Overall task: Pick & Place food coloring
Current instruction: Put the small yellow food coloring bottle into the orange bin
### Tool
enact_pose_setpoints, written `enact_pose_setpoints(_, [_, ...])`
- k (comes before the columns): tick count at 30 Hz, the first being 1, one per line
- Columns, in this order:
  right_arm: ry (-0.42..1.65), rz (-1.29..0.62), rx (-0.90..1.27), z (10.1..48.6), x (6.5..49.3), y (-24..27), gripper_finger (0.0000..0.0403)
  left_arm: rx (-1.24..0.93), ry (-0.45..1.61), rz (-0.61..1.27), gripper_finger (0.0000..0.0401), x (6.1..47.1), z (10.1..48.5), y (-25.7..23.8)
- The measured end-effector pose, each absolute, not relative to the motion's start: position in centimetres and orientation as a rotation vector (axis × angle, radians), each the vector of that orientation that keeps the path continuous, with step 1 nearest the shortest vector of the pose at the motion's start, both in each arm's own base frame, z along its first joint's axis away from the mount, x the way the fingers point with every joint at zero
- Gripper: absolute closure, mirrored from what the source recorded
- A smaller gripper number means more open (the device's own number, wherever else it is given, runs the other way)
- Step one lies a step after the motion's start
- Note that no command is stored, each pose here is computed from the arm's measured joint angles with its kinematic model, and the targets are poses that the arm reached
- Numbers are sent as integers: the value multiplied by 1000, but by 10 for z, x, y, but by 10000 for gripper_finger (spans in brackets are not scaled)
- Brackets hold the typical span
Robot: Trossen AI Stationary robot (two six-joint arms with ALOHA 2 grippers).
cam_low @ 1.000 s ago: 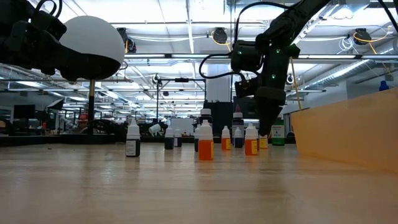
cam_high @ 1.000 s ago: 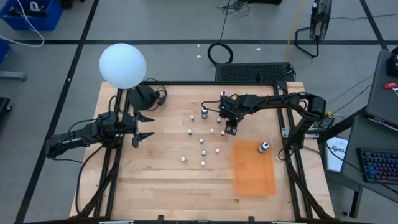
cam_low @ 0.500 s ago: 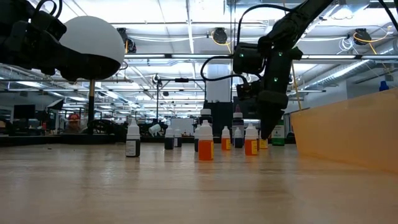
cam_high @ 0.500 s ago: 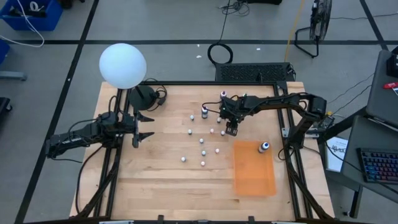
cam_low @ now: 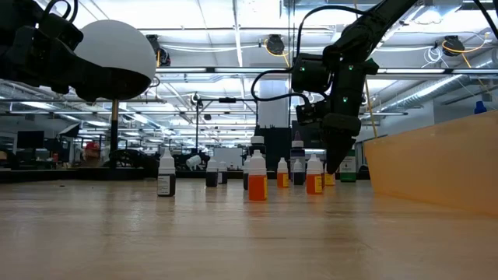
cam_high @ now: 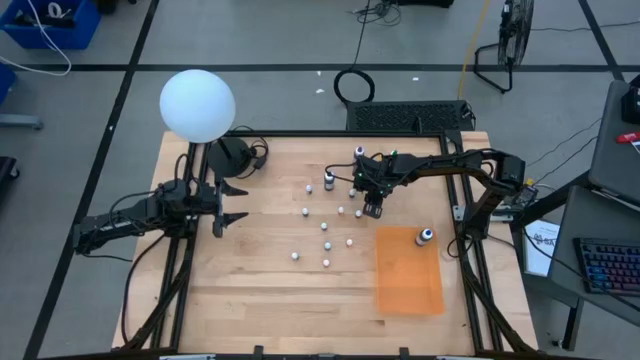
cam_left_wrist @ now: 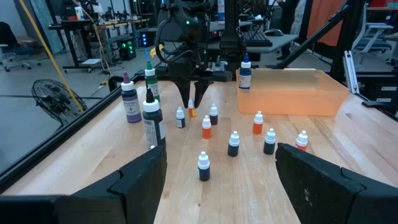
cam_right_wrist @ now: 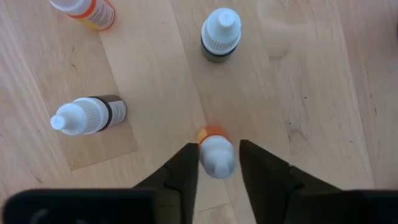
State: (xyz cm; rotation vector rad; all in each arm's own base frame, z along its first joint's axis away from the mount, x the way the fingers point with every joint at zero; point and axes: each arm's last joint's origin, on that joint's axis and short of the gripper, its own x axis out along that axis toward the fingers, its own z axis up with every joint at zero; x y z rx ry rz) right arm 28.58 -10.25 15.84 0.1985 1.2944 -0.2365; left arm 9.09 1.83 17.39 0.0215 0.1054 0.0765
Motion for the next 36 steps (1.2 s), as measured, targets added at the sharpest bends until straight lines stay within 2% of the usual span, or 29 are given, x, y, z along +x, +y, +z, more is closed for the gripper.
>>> enact_pose_setpoints(4, [1293, -210, 162, 159, 286, -102, 355, 21, 106, 77, 102, 91, 174, 18])
enact_pose_setpoints(9, [1251, -185, 102, 172, 287, -94, 356, 22, 105, 76, 102, 91, 174, 18])
enact_pose_setpoints(14, [1180, -208, 22, 206, 282, -76, 356, 22, 105, 76, 102, 91, 174, 18])
enact_pose_setpoints(24, [1121, -174, 157, 269, 233, 6, 356, 23, 102, 76, 102, 91, 174, 18])
enact_pose_setpoints(31, [1173, -258, 181, 272, 206, 58, 356, 23, 99, 77, 102, 91, 175, 18])
enact_pose_setpoints(36, [1278, -214, 239, 261, 199, 92, 356, 23, 99, 77, 102, 91, 175, 18])
